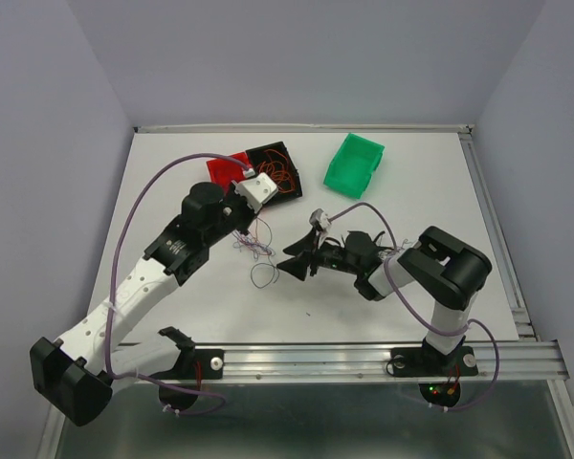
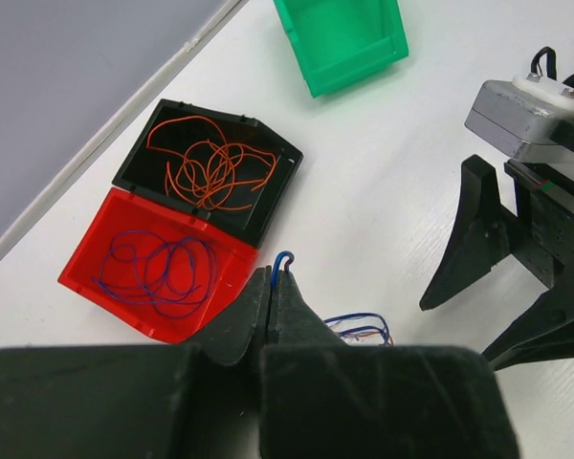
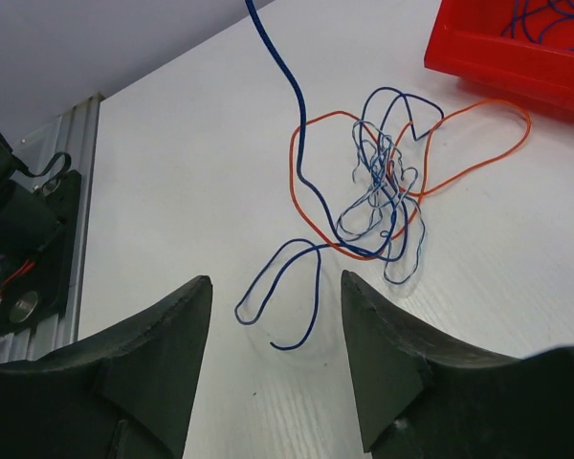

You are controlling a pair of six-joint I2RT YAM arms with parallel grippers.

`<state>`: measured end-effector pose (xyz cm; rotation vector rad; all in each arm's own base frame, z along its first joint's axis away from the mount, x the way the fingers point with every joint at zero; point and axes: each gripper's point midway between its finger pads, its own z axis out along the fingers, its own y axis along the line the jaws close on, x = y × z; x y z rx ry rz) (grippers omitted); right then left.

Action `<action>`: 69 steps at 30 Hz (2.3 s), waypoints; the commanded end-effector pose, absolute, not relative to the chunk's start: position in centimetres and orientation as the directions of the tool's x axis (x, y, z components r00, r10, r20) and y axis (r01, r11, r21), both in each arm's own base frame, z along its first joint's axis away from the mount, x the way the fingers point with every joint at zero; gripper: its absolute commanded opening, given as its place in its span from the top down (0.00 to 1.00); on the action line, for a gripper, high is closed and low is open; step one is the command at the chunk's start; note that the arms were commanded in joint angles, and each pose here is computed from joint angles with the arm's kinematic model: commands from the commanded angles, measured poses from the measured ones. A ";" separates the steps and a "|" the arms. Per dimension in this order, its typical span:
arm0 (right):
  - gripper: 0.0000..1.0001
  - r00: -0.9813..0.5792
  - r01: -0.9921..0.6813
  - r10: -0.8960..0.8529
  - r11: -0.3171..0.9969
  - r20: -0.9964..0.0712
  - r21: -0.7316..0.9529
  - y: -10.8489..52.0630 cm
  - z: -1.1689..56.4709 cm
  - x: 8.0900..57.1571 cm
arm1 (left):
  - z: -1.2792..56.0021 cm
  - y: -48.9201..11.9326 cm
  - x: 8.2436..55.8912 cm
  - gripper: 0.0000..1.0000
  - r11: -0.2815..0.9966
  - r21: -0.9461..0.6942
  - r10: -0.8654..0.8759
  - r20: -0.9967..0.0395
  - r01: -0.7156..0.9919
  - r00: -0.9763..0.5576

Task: Untangle the cables

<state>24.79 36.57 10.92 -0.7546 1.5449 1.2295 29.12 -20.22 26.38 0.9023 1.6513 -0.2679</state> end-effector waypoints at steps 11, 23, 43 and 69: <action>0.46 0.040 -0.961 0.176 0.275 -0.984 0.011 41.0 16.8 23.2 | 24.5 -20.1 32.1 1.00 0.752 0.283 0.402 -0.913 0.596 -0.073; 0.34 0.111 -0.908 0.050 0.410 -0.993 -0.081 44.7 15.2 26.7 | 23.4 -19.7 33.6 1.00 0.778 0.265 0.389 -0.915 0.570 -0.105; 0.96 0.083 -0.856 -0.106 0.501 -0.991 -0.126 44.7 11.7 29.2 | 22.8 -18.4 34.7 1.00 0.802 0.266 0.388 -0.913 0.535 -0.126; 1.00 0.130 -0.820 0.336 0.566 -0.933 0.089 29.8 32.8 17.3 | 17.8 -10.9 41.8 1.00 0.897 0.286 0.398 -0.856 0.338 -0.331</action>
